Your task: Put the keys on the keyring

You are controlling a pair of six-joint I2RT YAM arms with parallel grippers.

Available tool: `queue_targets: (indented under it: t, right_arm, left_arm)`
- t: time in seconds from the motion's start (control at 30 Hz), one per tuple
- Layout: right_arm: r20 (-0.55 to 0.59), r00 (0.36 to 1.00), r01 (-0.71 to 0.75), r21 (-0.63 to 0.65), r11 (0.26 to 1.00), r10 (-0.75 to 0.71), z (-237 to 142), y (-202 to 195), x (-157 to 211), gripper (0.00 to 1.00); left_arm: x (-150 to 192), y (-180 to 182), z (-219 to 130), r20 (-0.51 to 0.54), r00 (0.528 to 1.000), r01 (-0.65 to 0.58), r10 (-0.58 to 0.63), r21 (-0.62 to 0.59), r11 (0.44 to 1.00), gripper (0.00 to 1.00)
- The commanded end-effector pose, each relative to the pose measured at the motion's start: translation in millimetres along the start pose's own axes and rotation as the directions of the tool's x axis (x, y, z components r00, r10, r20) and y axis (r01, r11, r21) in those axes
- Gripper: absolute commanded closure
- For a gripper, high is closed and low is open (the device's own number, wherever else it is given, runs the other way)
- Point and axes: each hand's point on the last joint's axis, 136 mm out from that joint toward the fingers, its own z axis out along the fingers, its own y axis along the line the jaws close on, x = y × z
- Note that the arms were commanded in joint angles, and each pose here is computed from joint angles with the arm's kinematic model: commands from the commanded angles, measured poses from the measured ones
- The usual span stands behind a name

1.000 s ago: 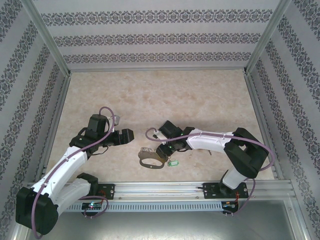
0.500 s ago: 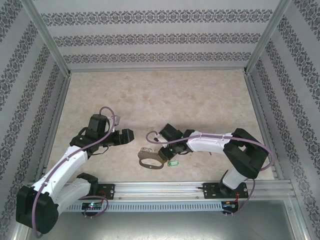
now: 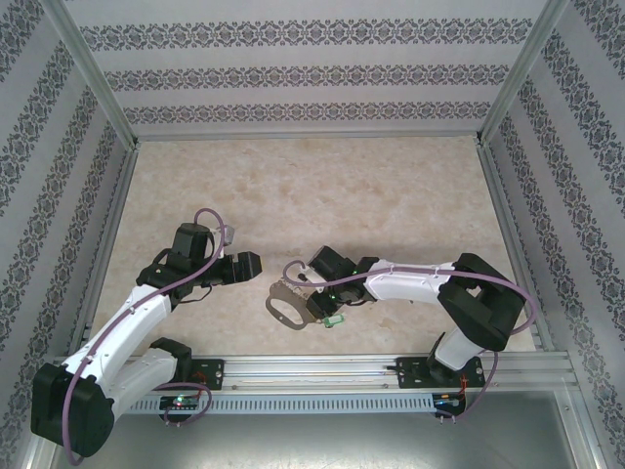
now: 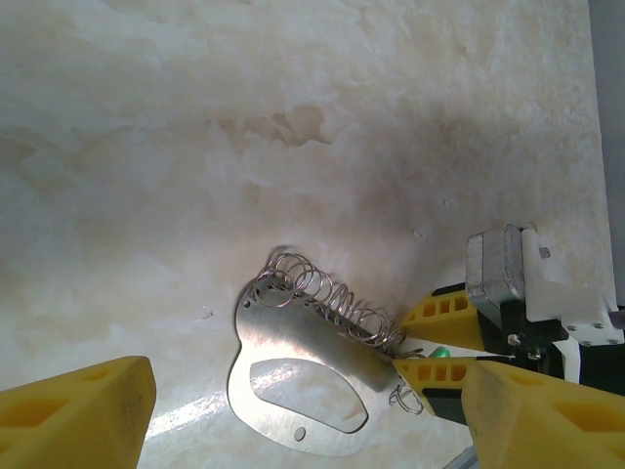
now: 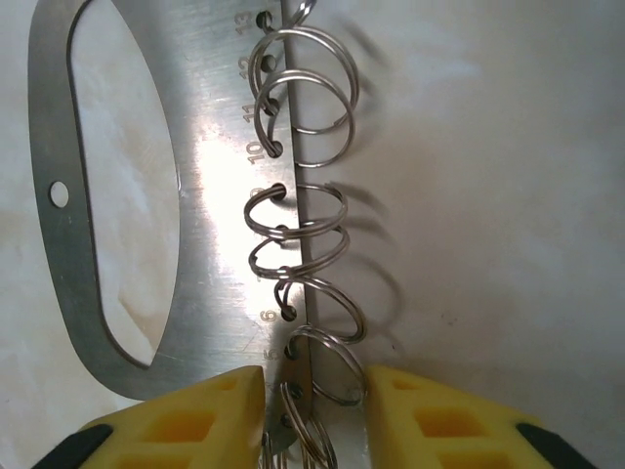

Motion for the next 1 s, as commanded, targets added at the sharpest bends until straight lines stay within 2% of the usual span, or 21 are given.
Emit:
queue_targets:
  t: [0.0,0.17,0.6,0.7,0.77,0.87,0.97]
  right_arm:
    - [0.024,1.0,0.018,-0.016,1.0,-0.017,-1,6,-6,0.65]
    - [0.006,0.999,0.032,-0.03,0.999,-0.032,2,9,-7,0.71]
    - [0.035,0.995,0.098,-0.05,0.994,-0.096,-12,15,-9,0.94]
    - [0.096,0.986,0.144,-0.072,0.987,-0.137,-23,23,-18,1.0]
    - [0.165,0.971,0.187,-0.089,0.978,-0.171,-36,31,-27,1.0]
    - [0.285,0.928,0.279,-0.098,0.955,-0.242,-61,44,-40,1.0]
    - [0.42,0.85,0.388,-0.093,0.917,-0.318,-93,60,-54,1.0]
  left_arm:
    - [-4,-8,-4,0.022,1.0,-0.019,0.019,0.018,1.0,0.18]
    - [-4,-7,-6,0.026,0.999,-0.019,0.019,0.011,1.0,0.18]
    - [-4,-7,-8,0.03,0.999,-0.027,0.026,0.006,1.0,0.18]
    - [-4,-7,-10,0.029,0.999,-0.039,0.039,0.0,0.999,0.19]
    - [-5,-10,-13,0.032,0.998,-0.053,0.053,0.005,0.999,0.21]
    - [-11,-22,-21,0.064,0.994,-0.096,0.093,0.046,0.994,0.3]
    - [-18,-44,-34,0.121,0.983,-0.15,0.135,0.123,0.981,0.42]
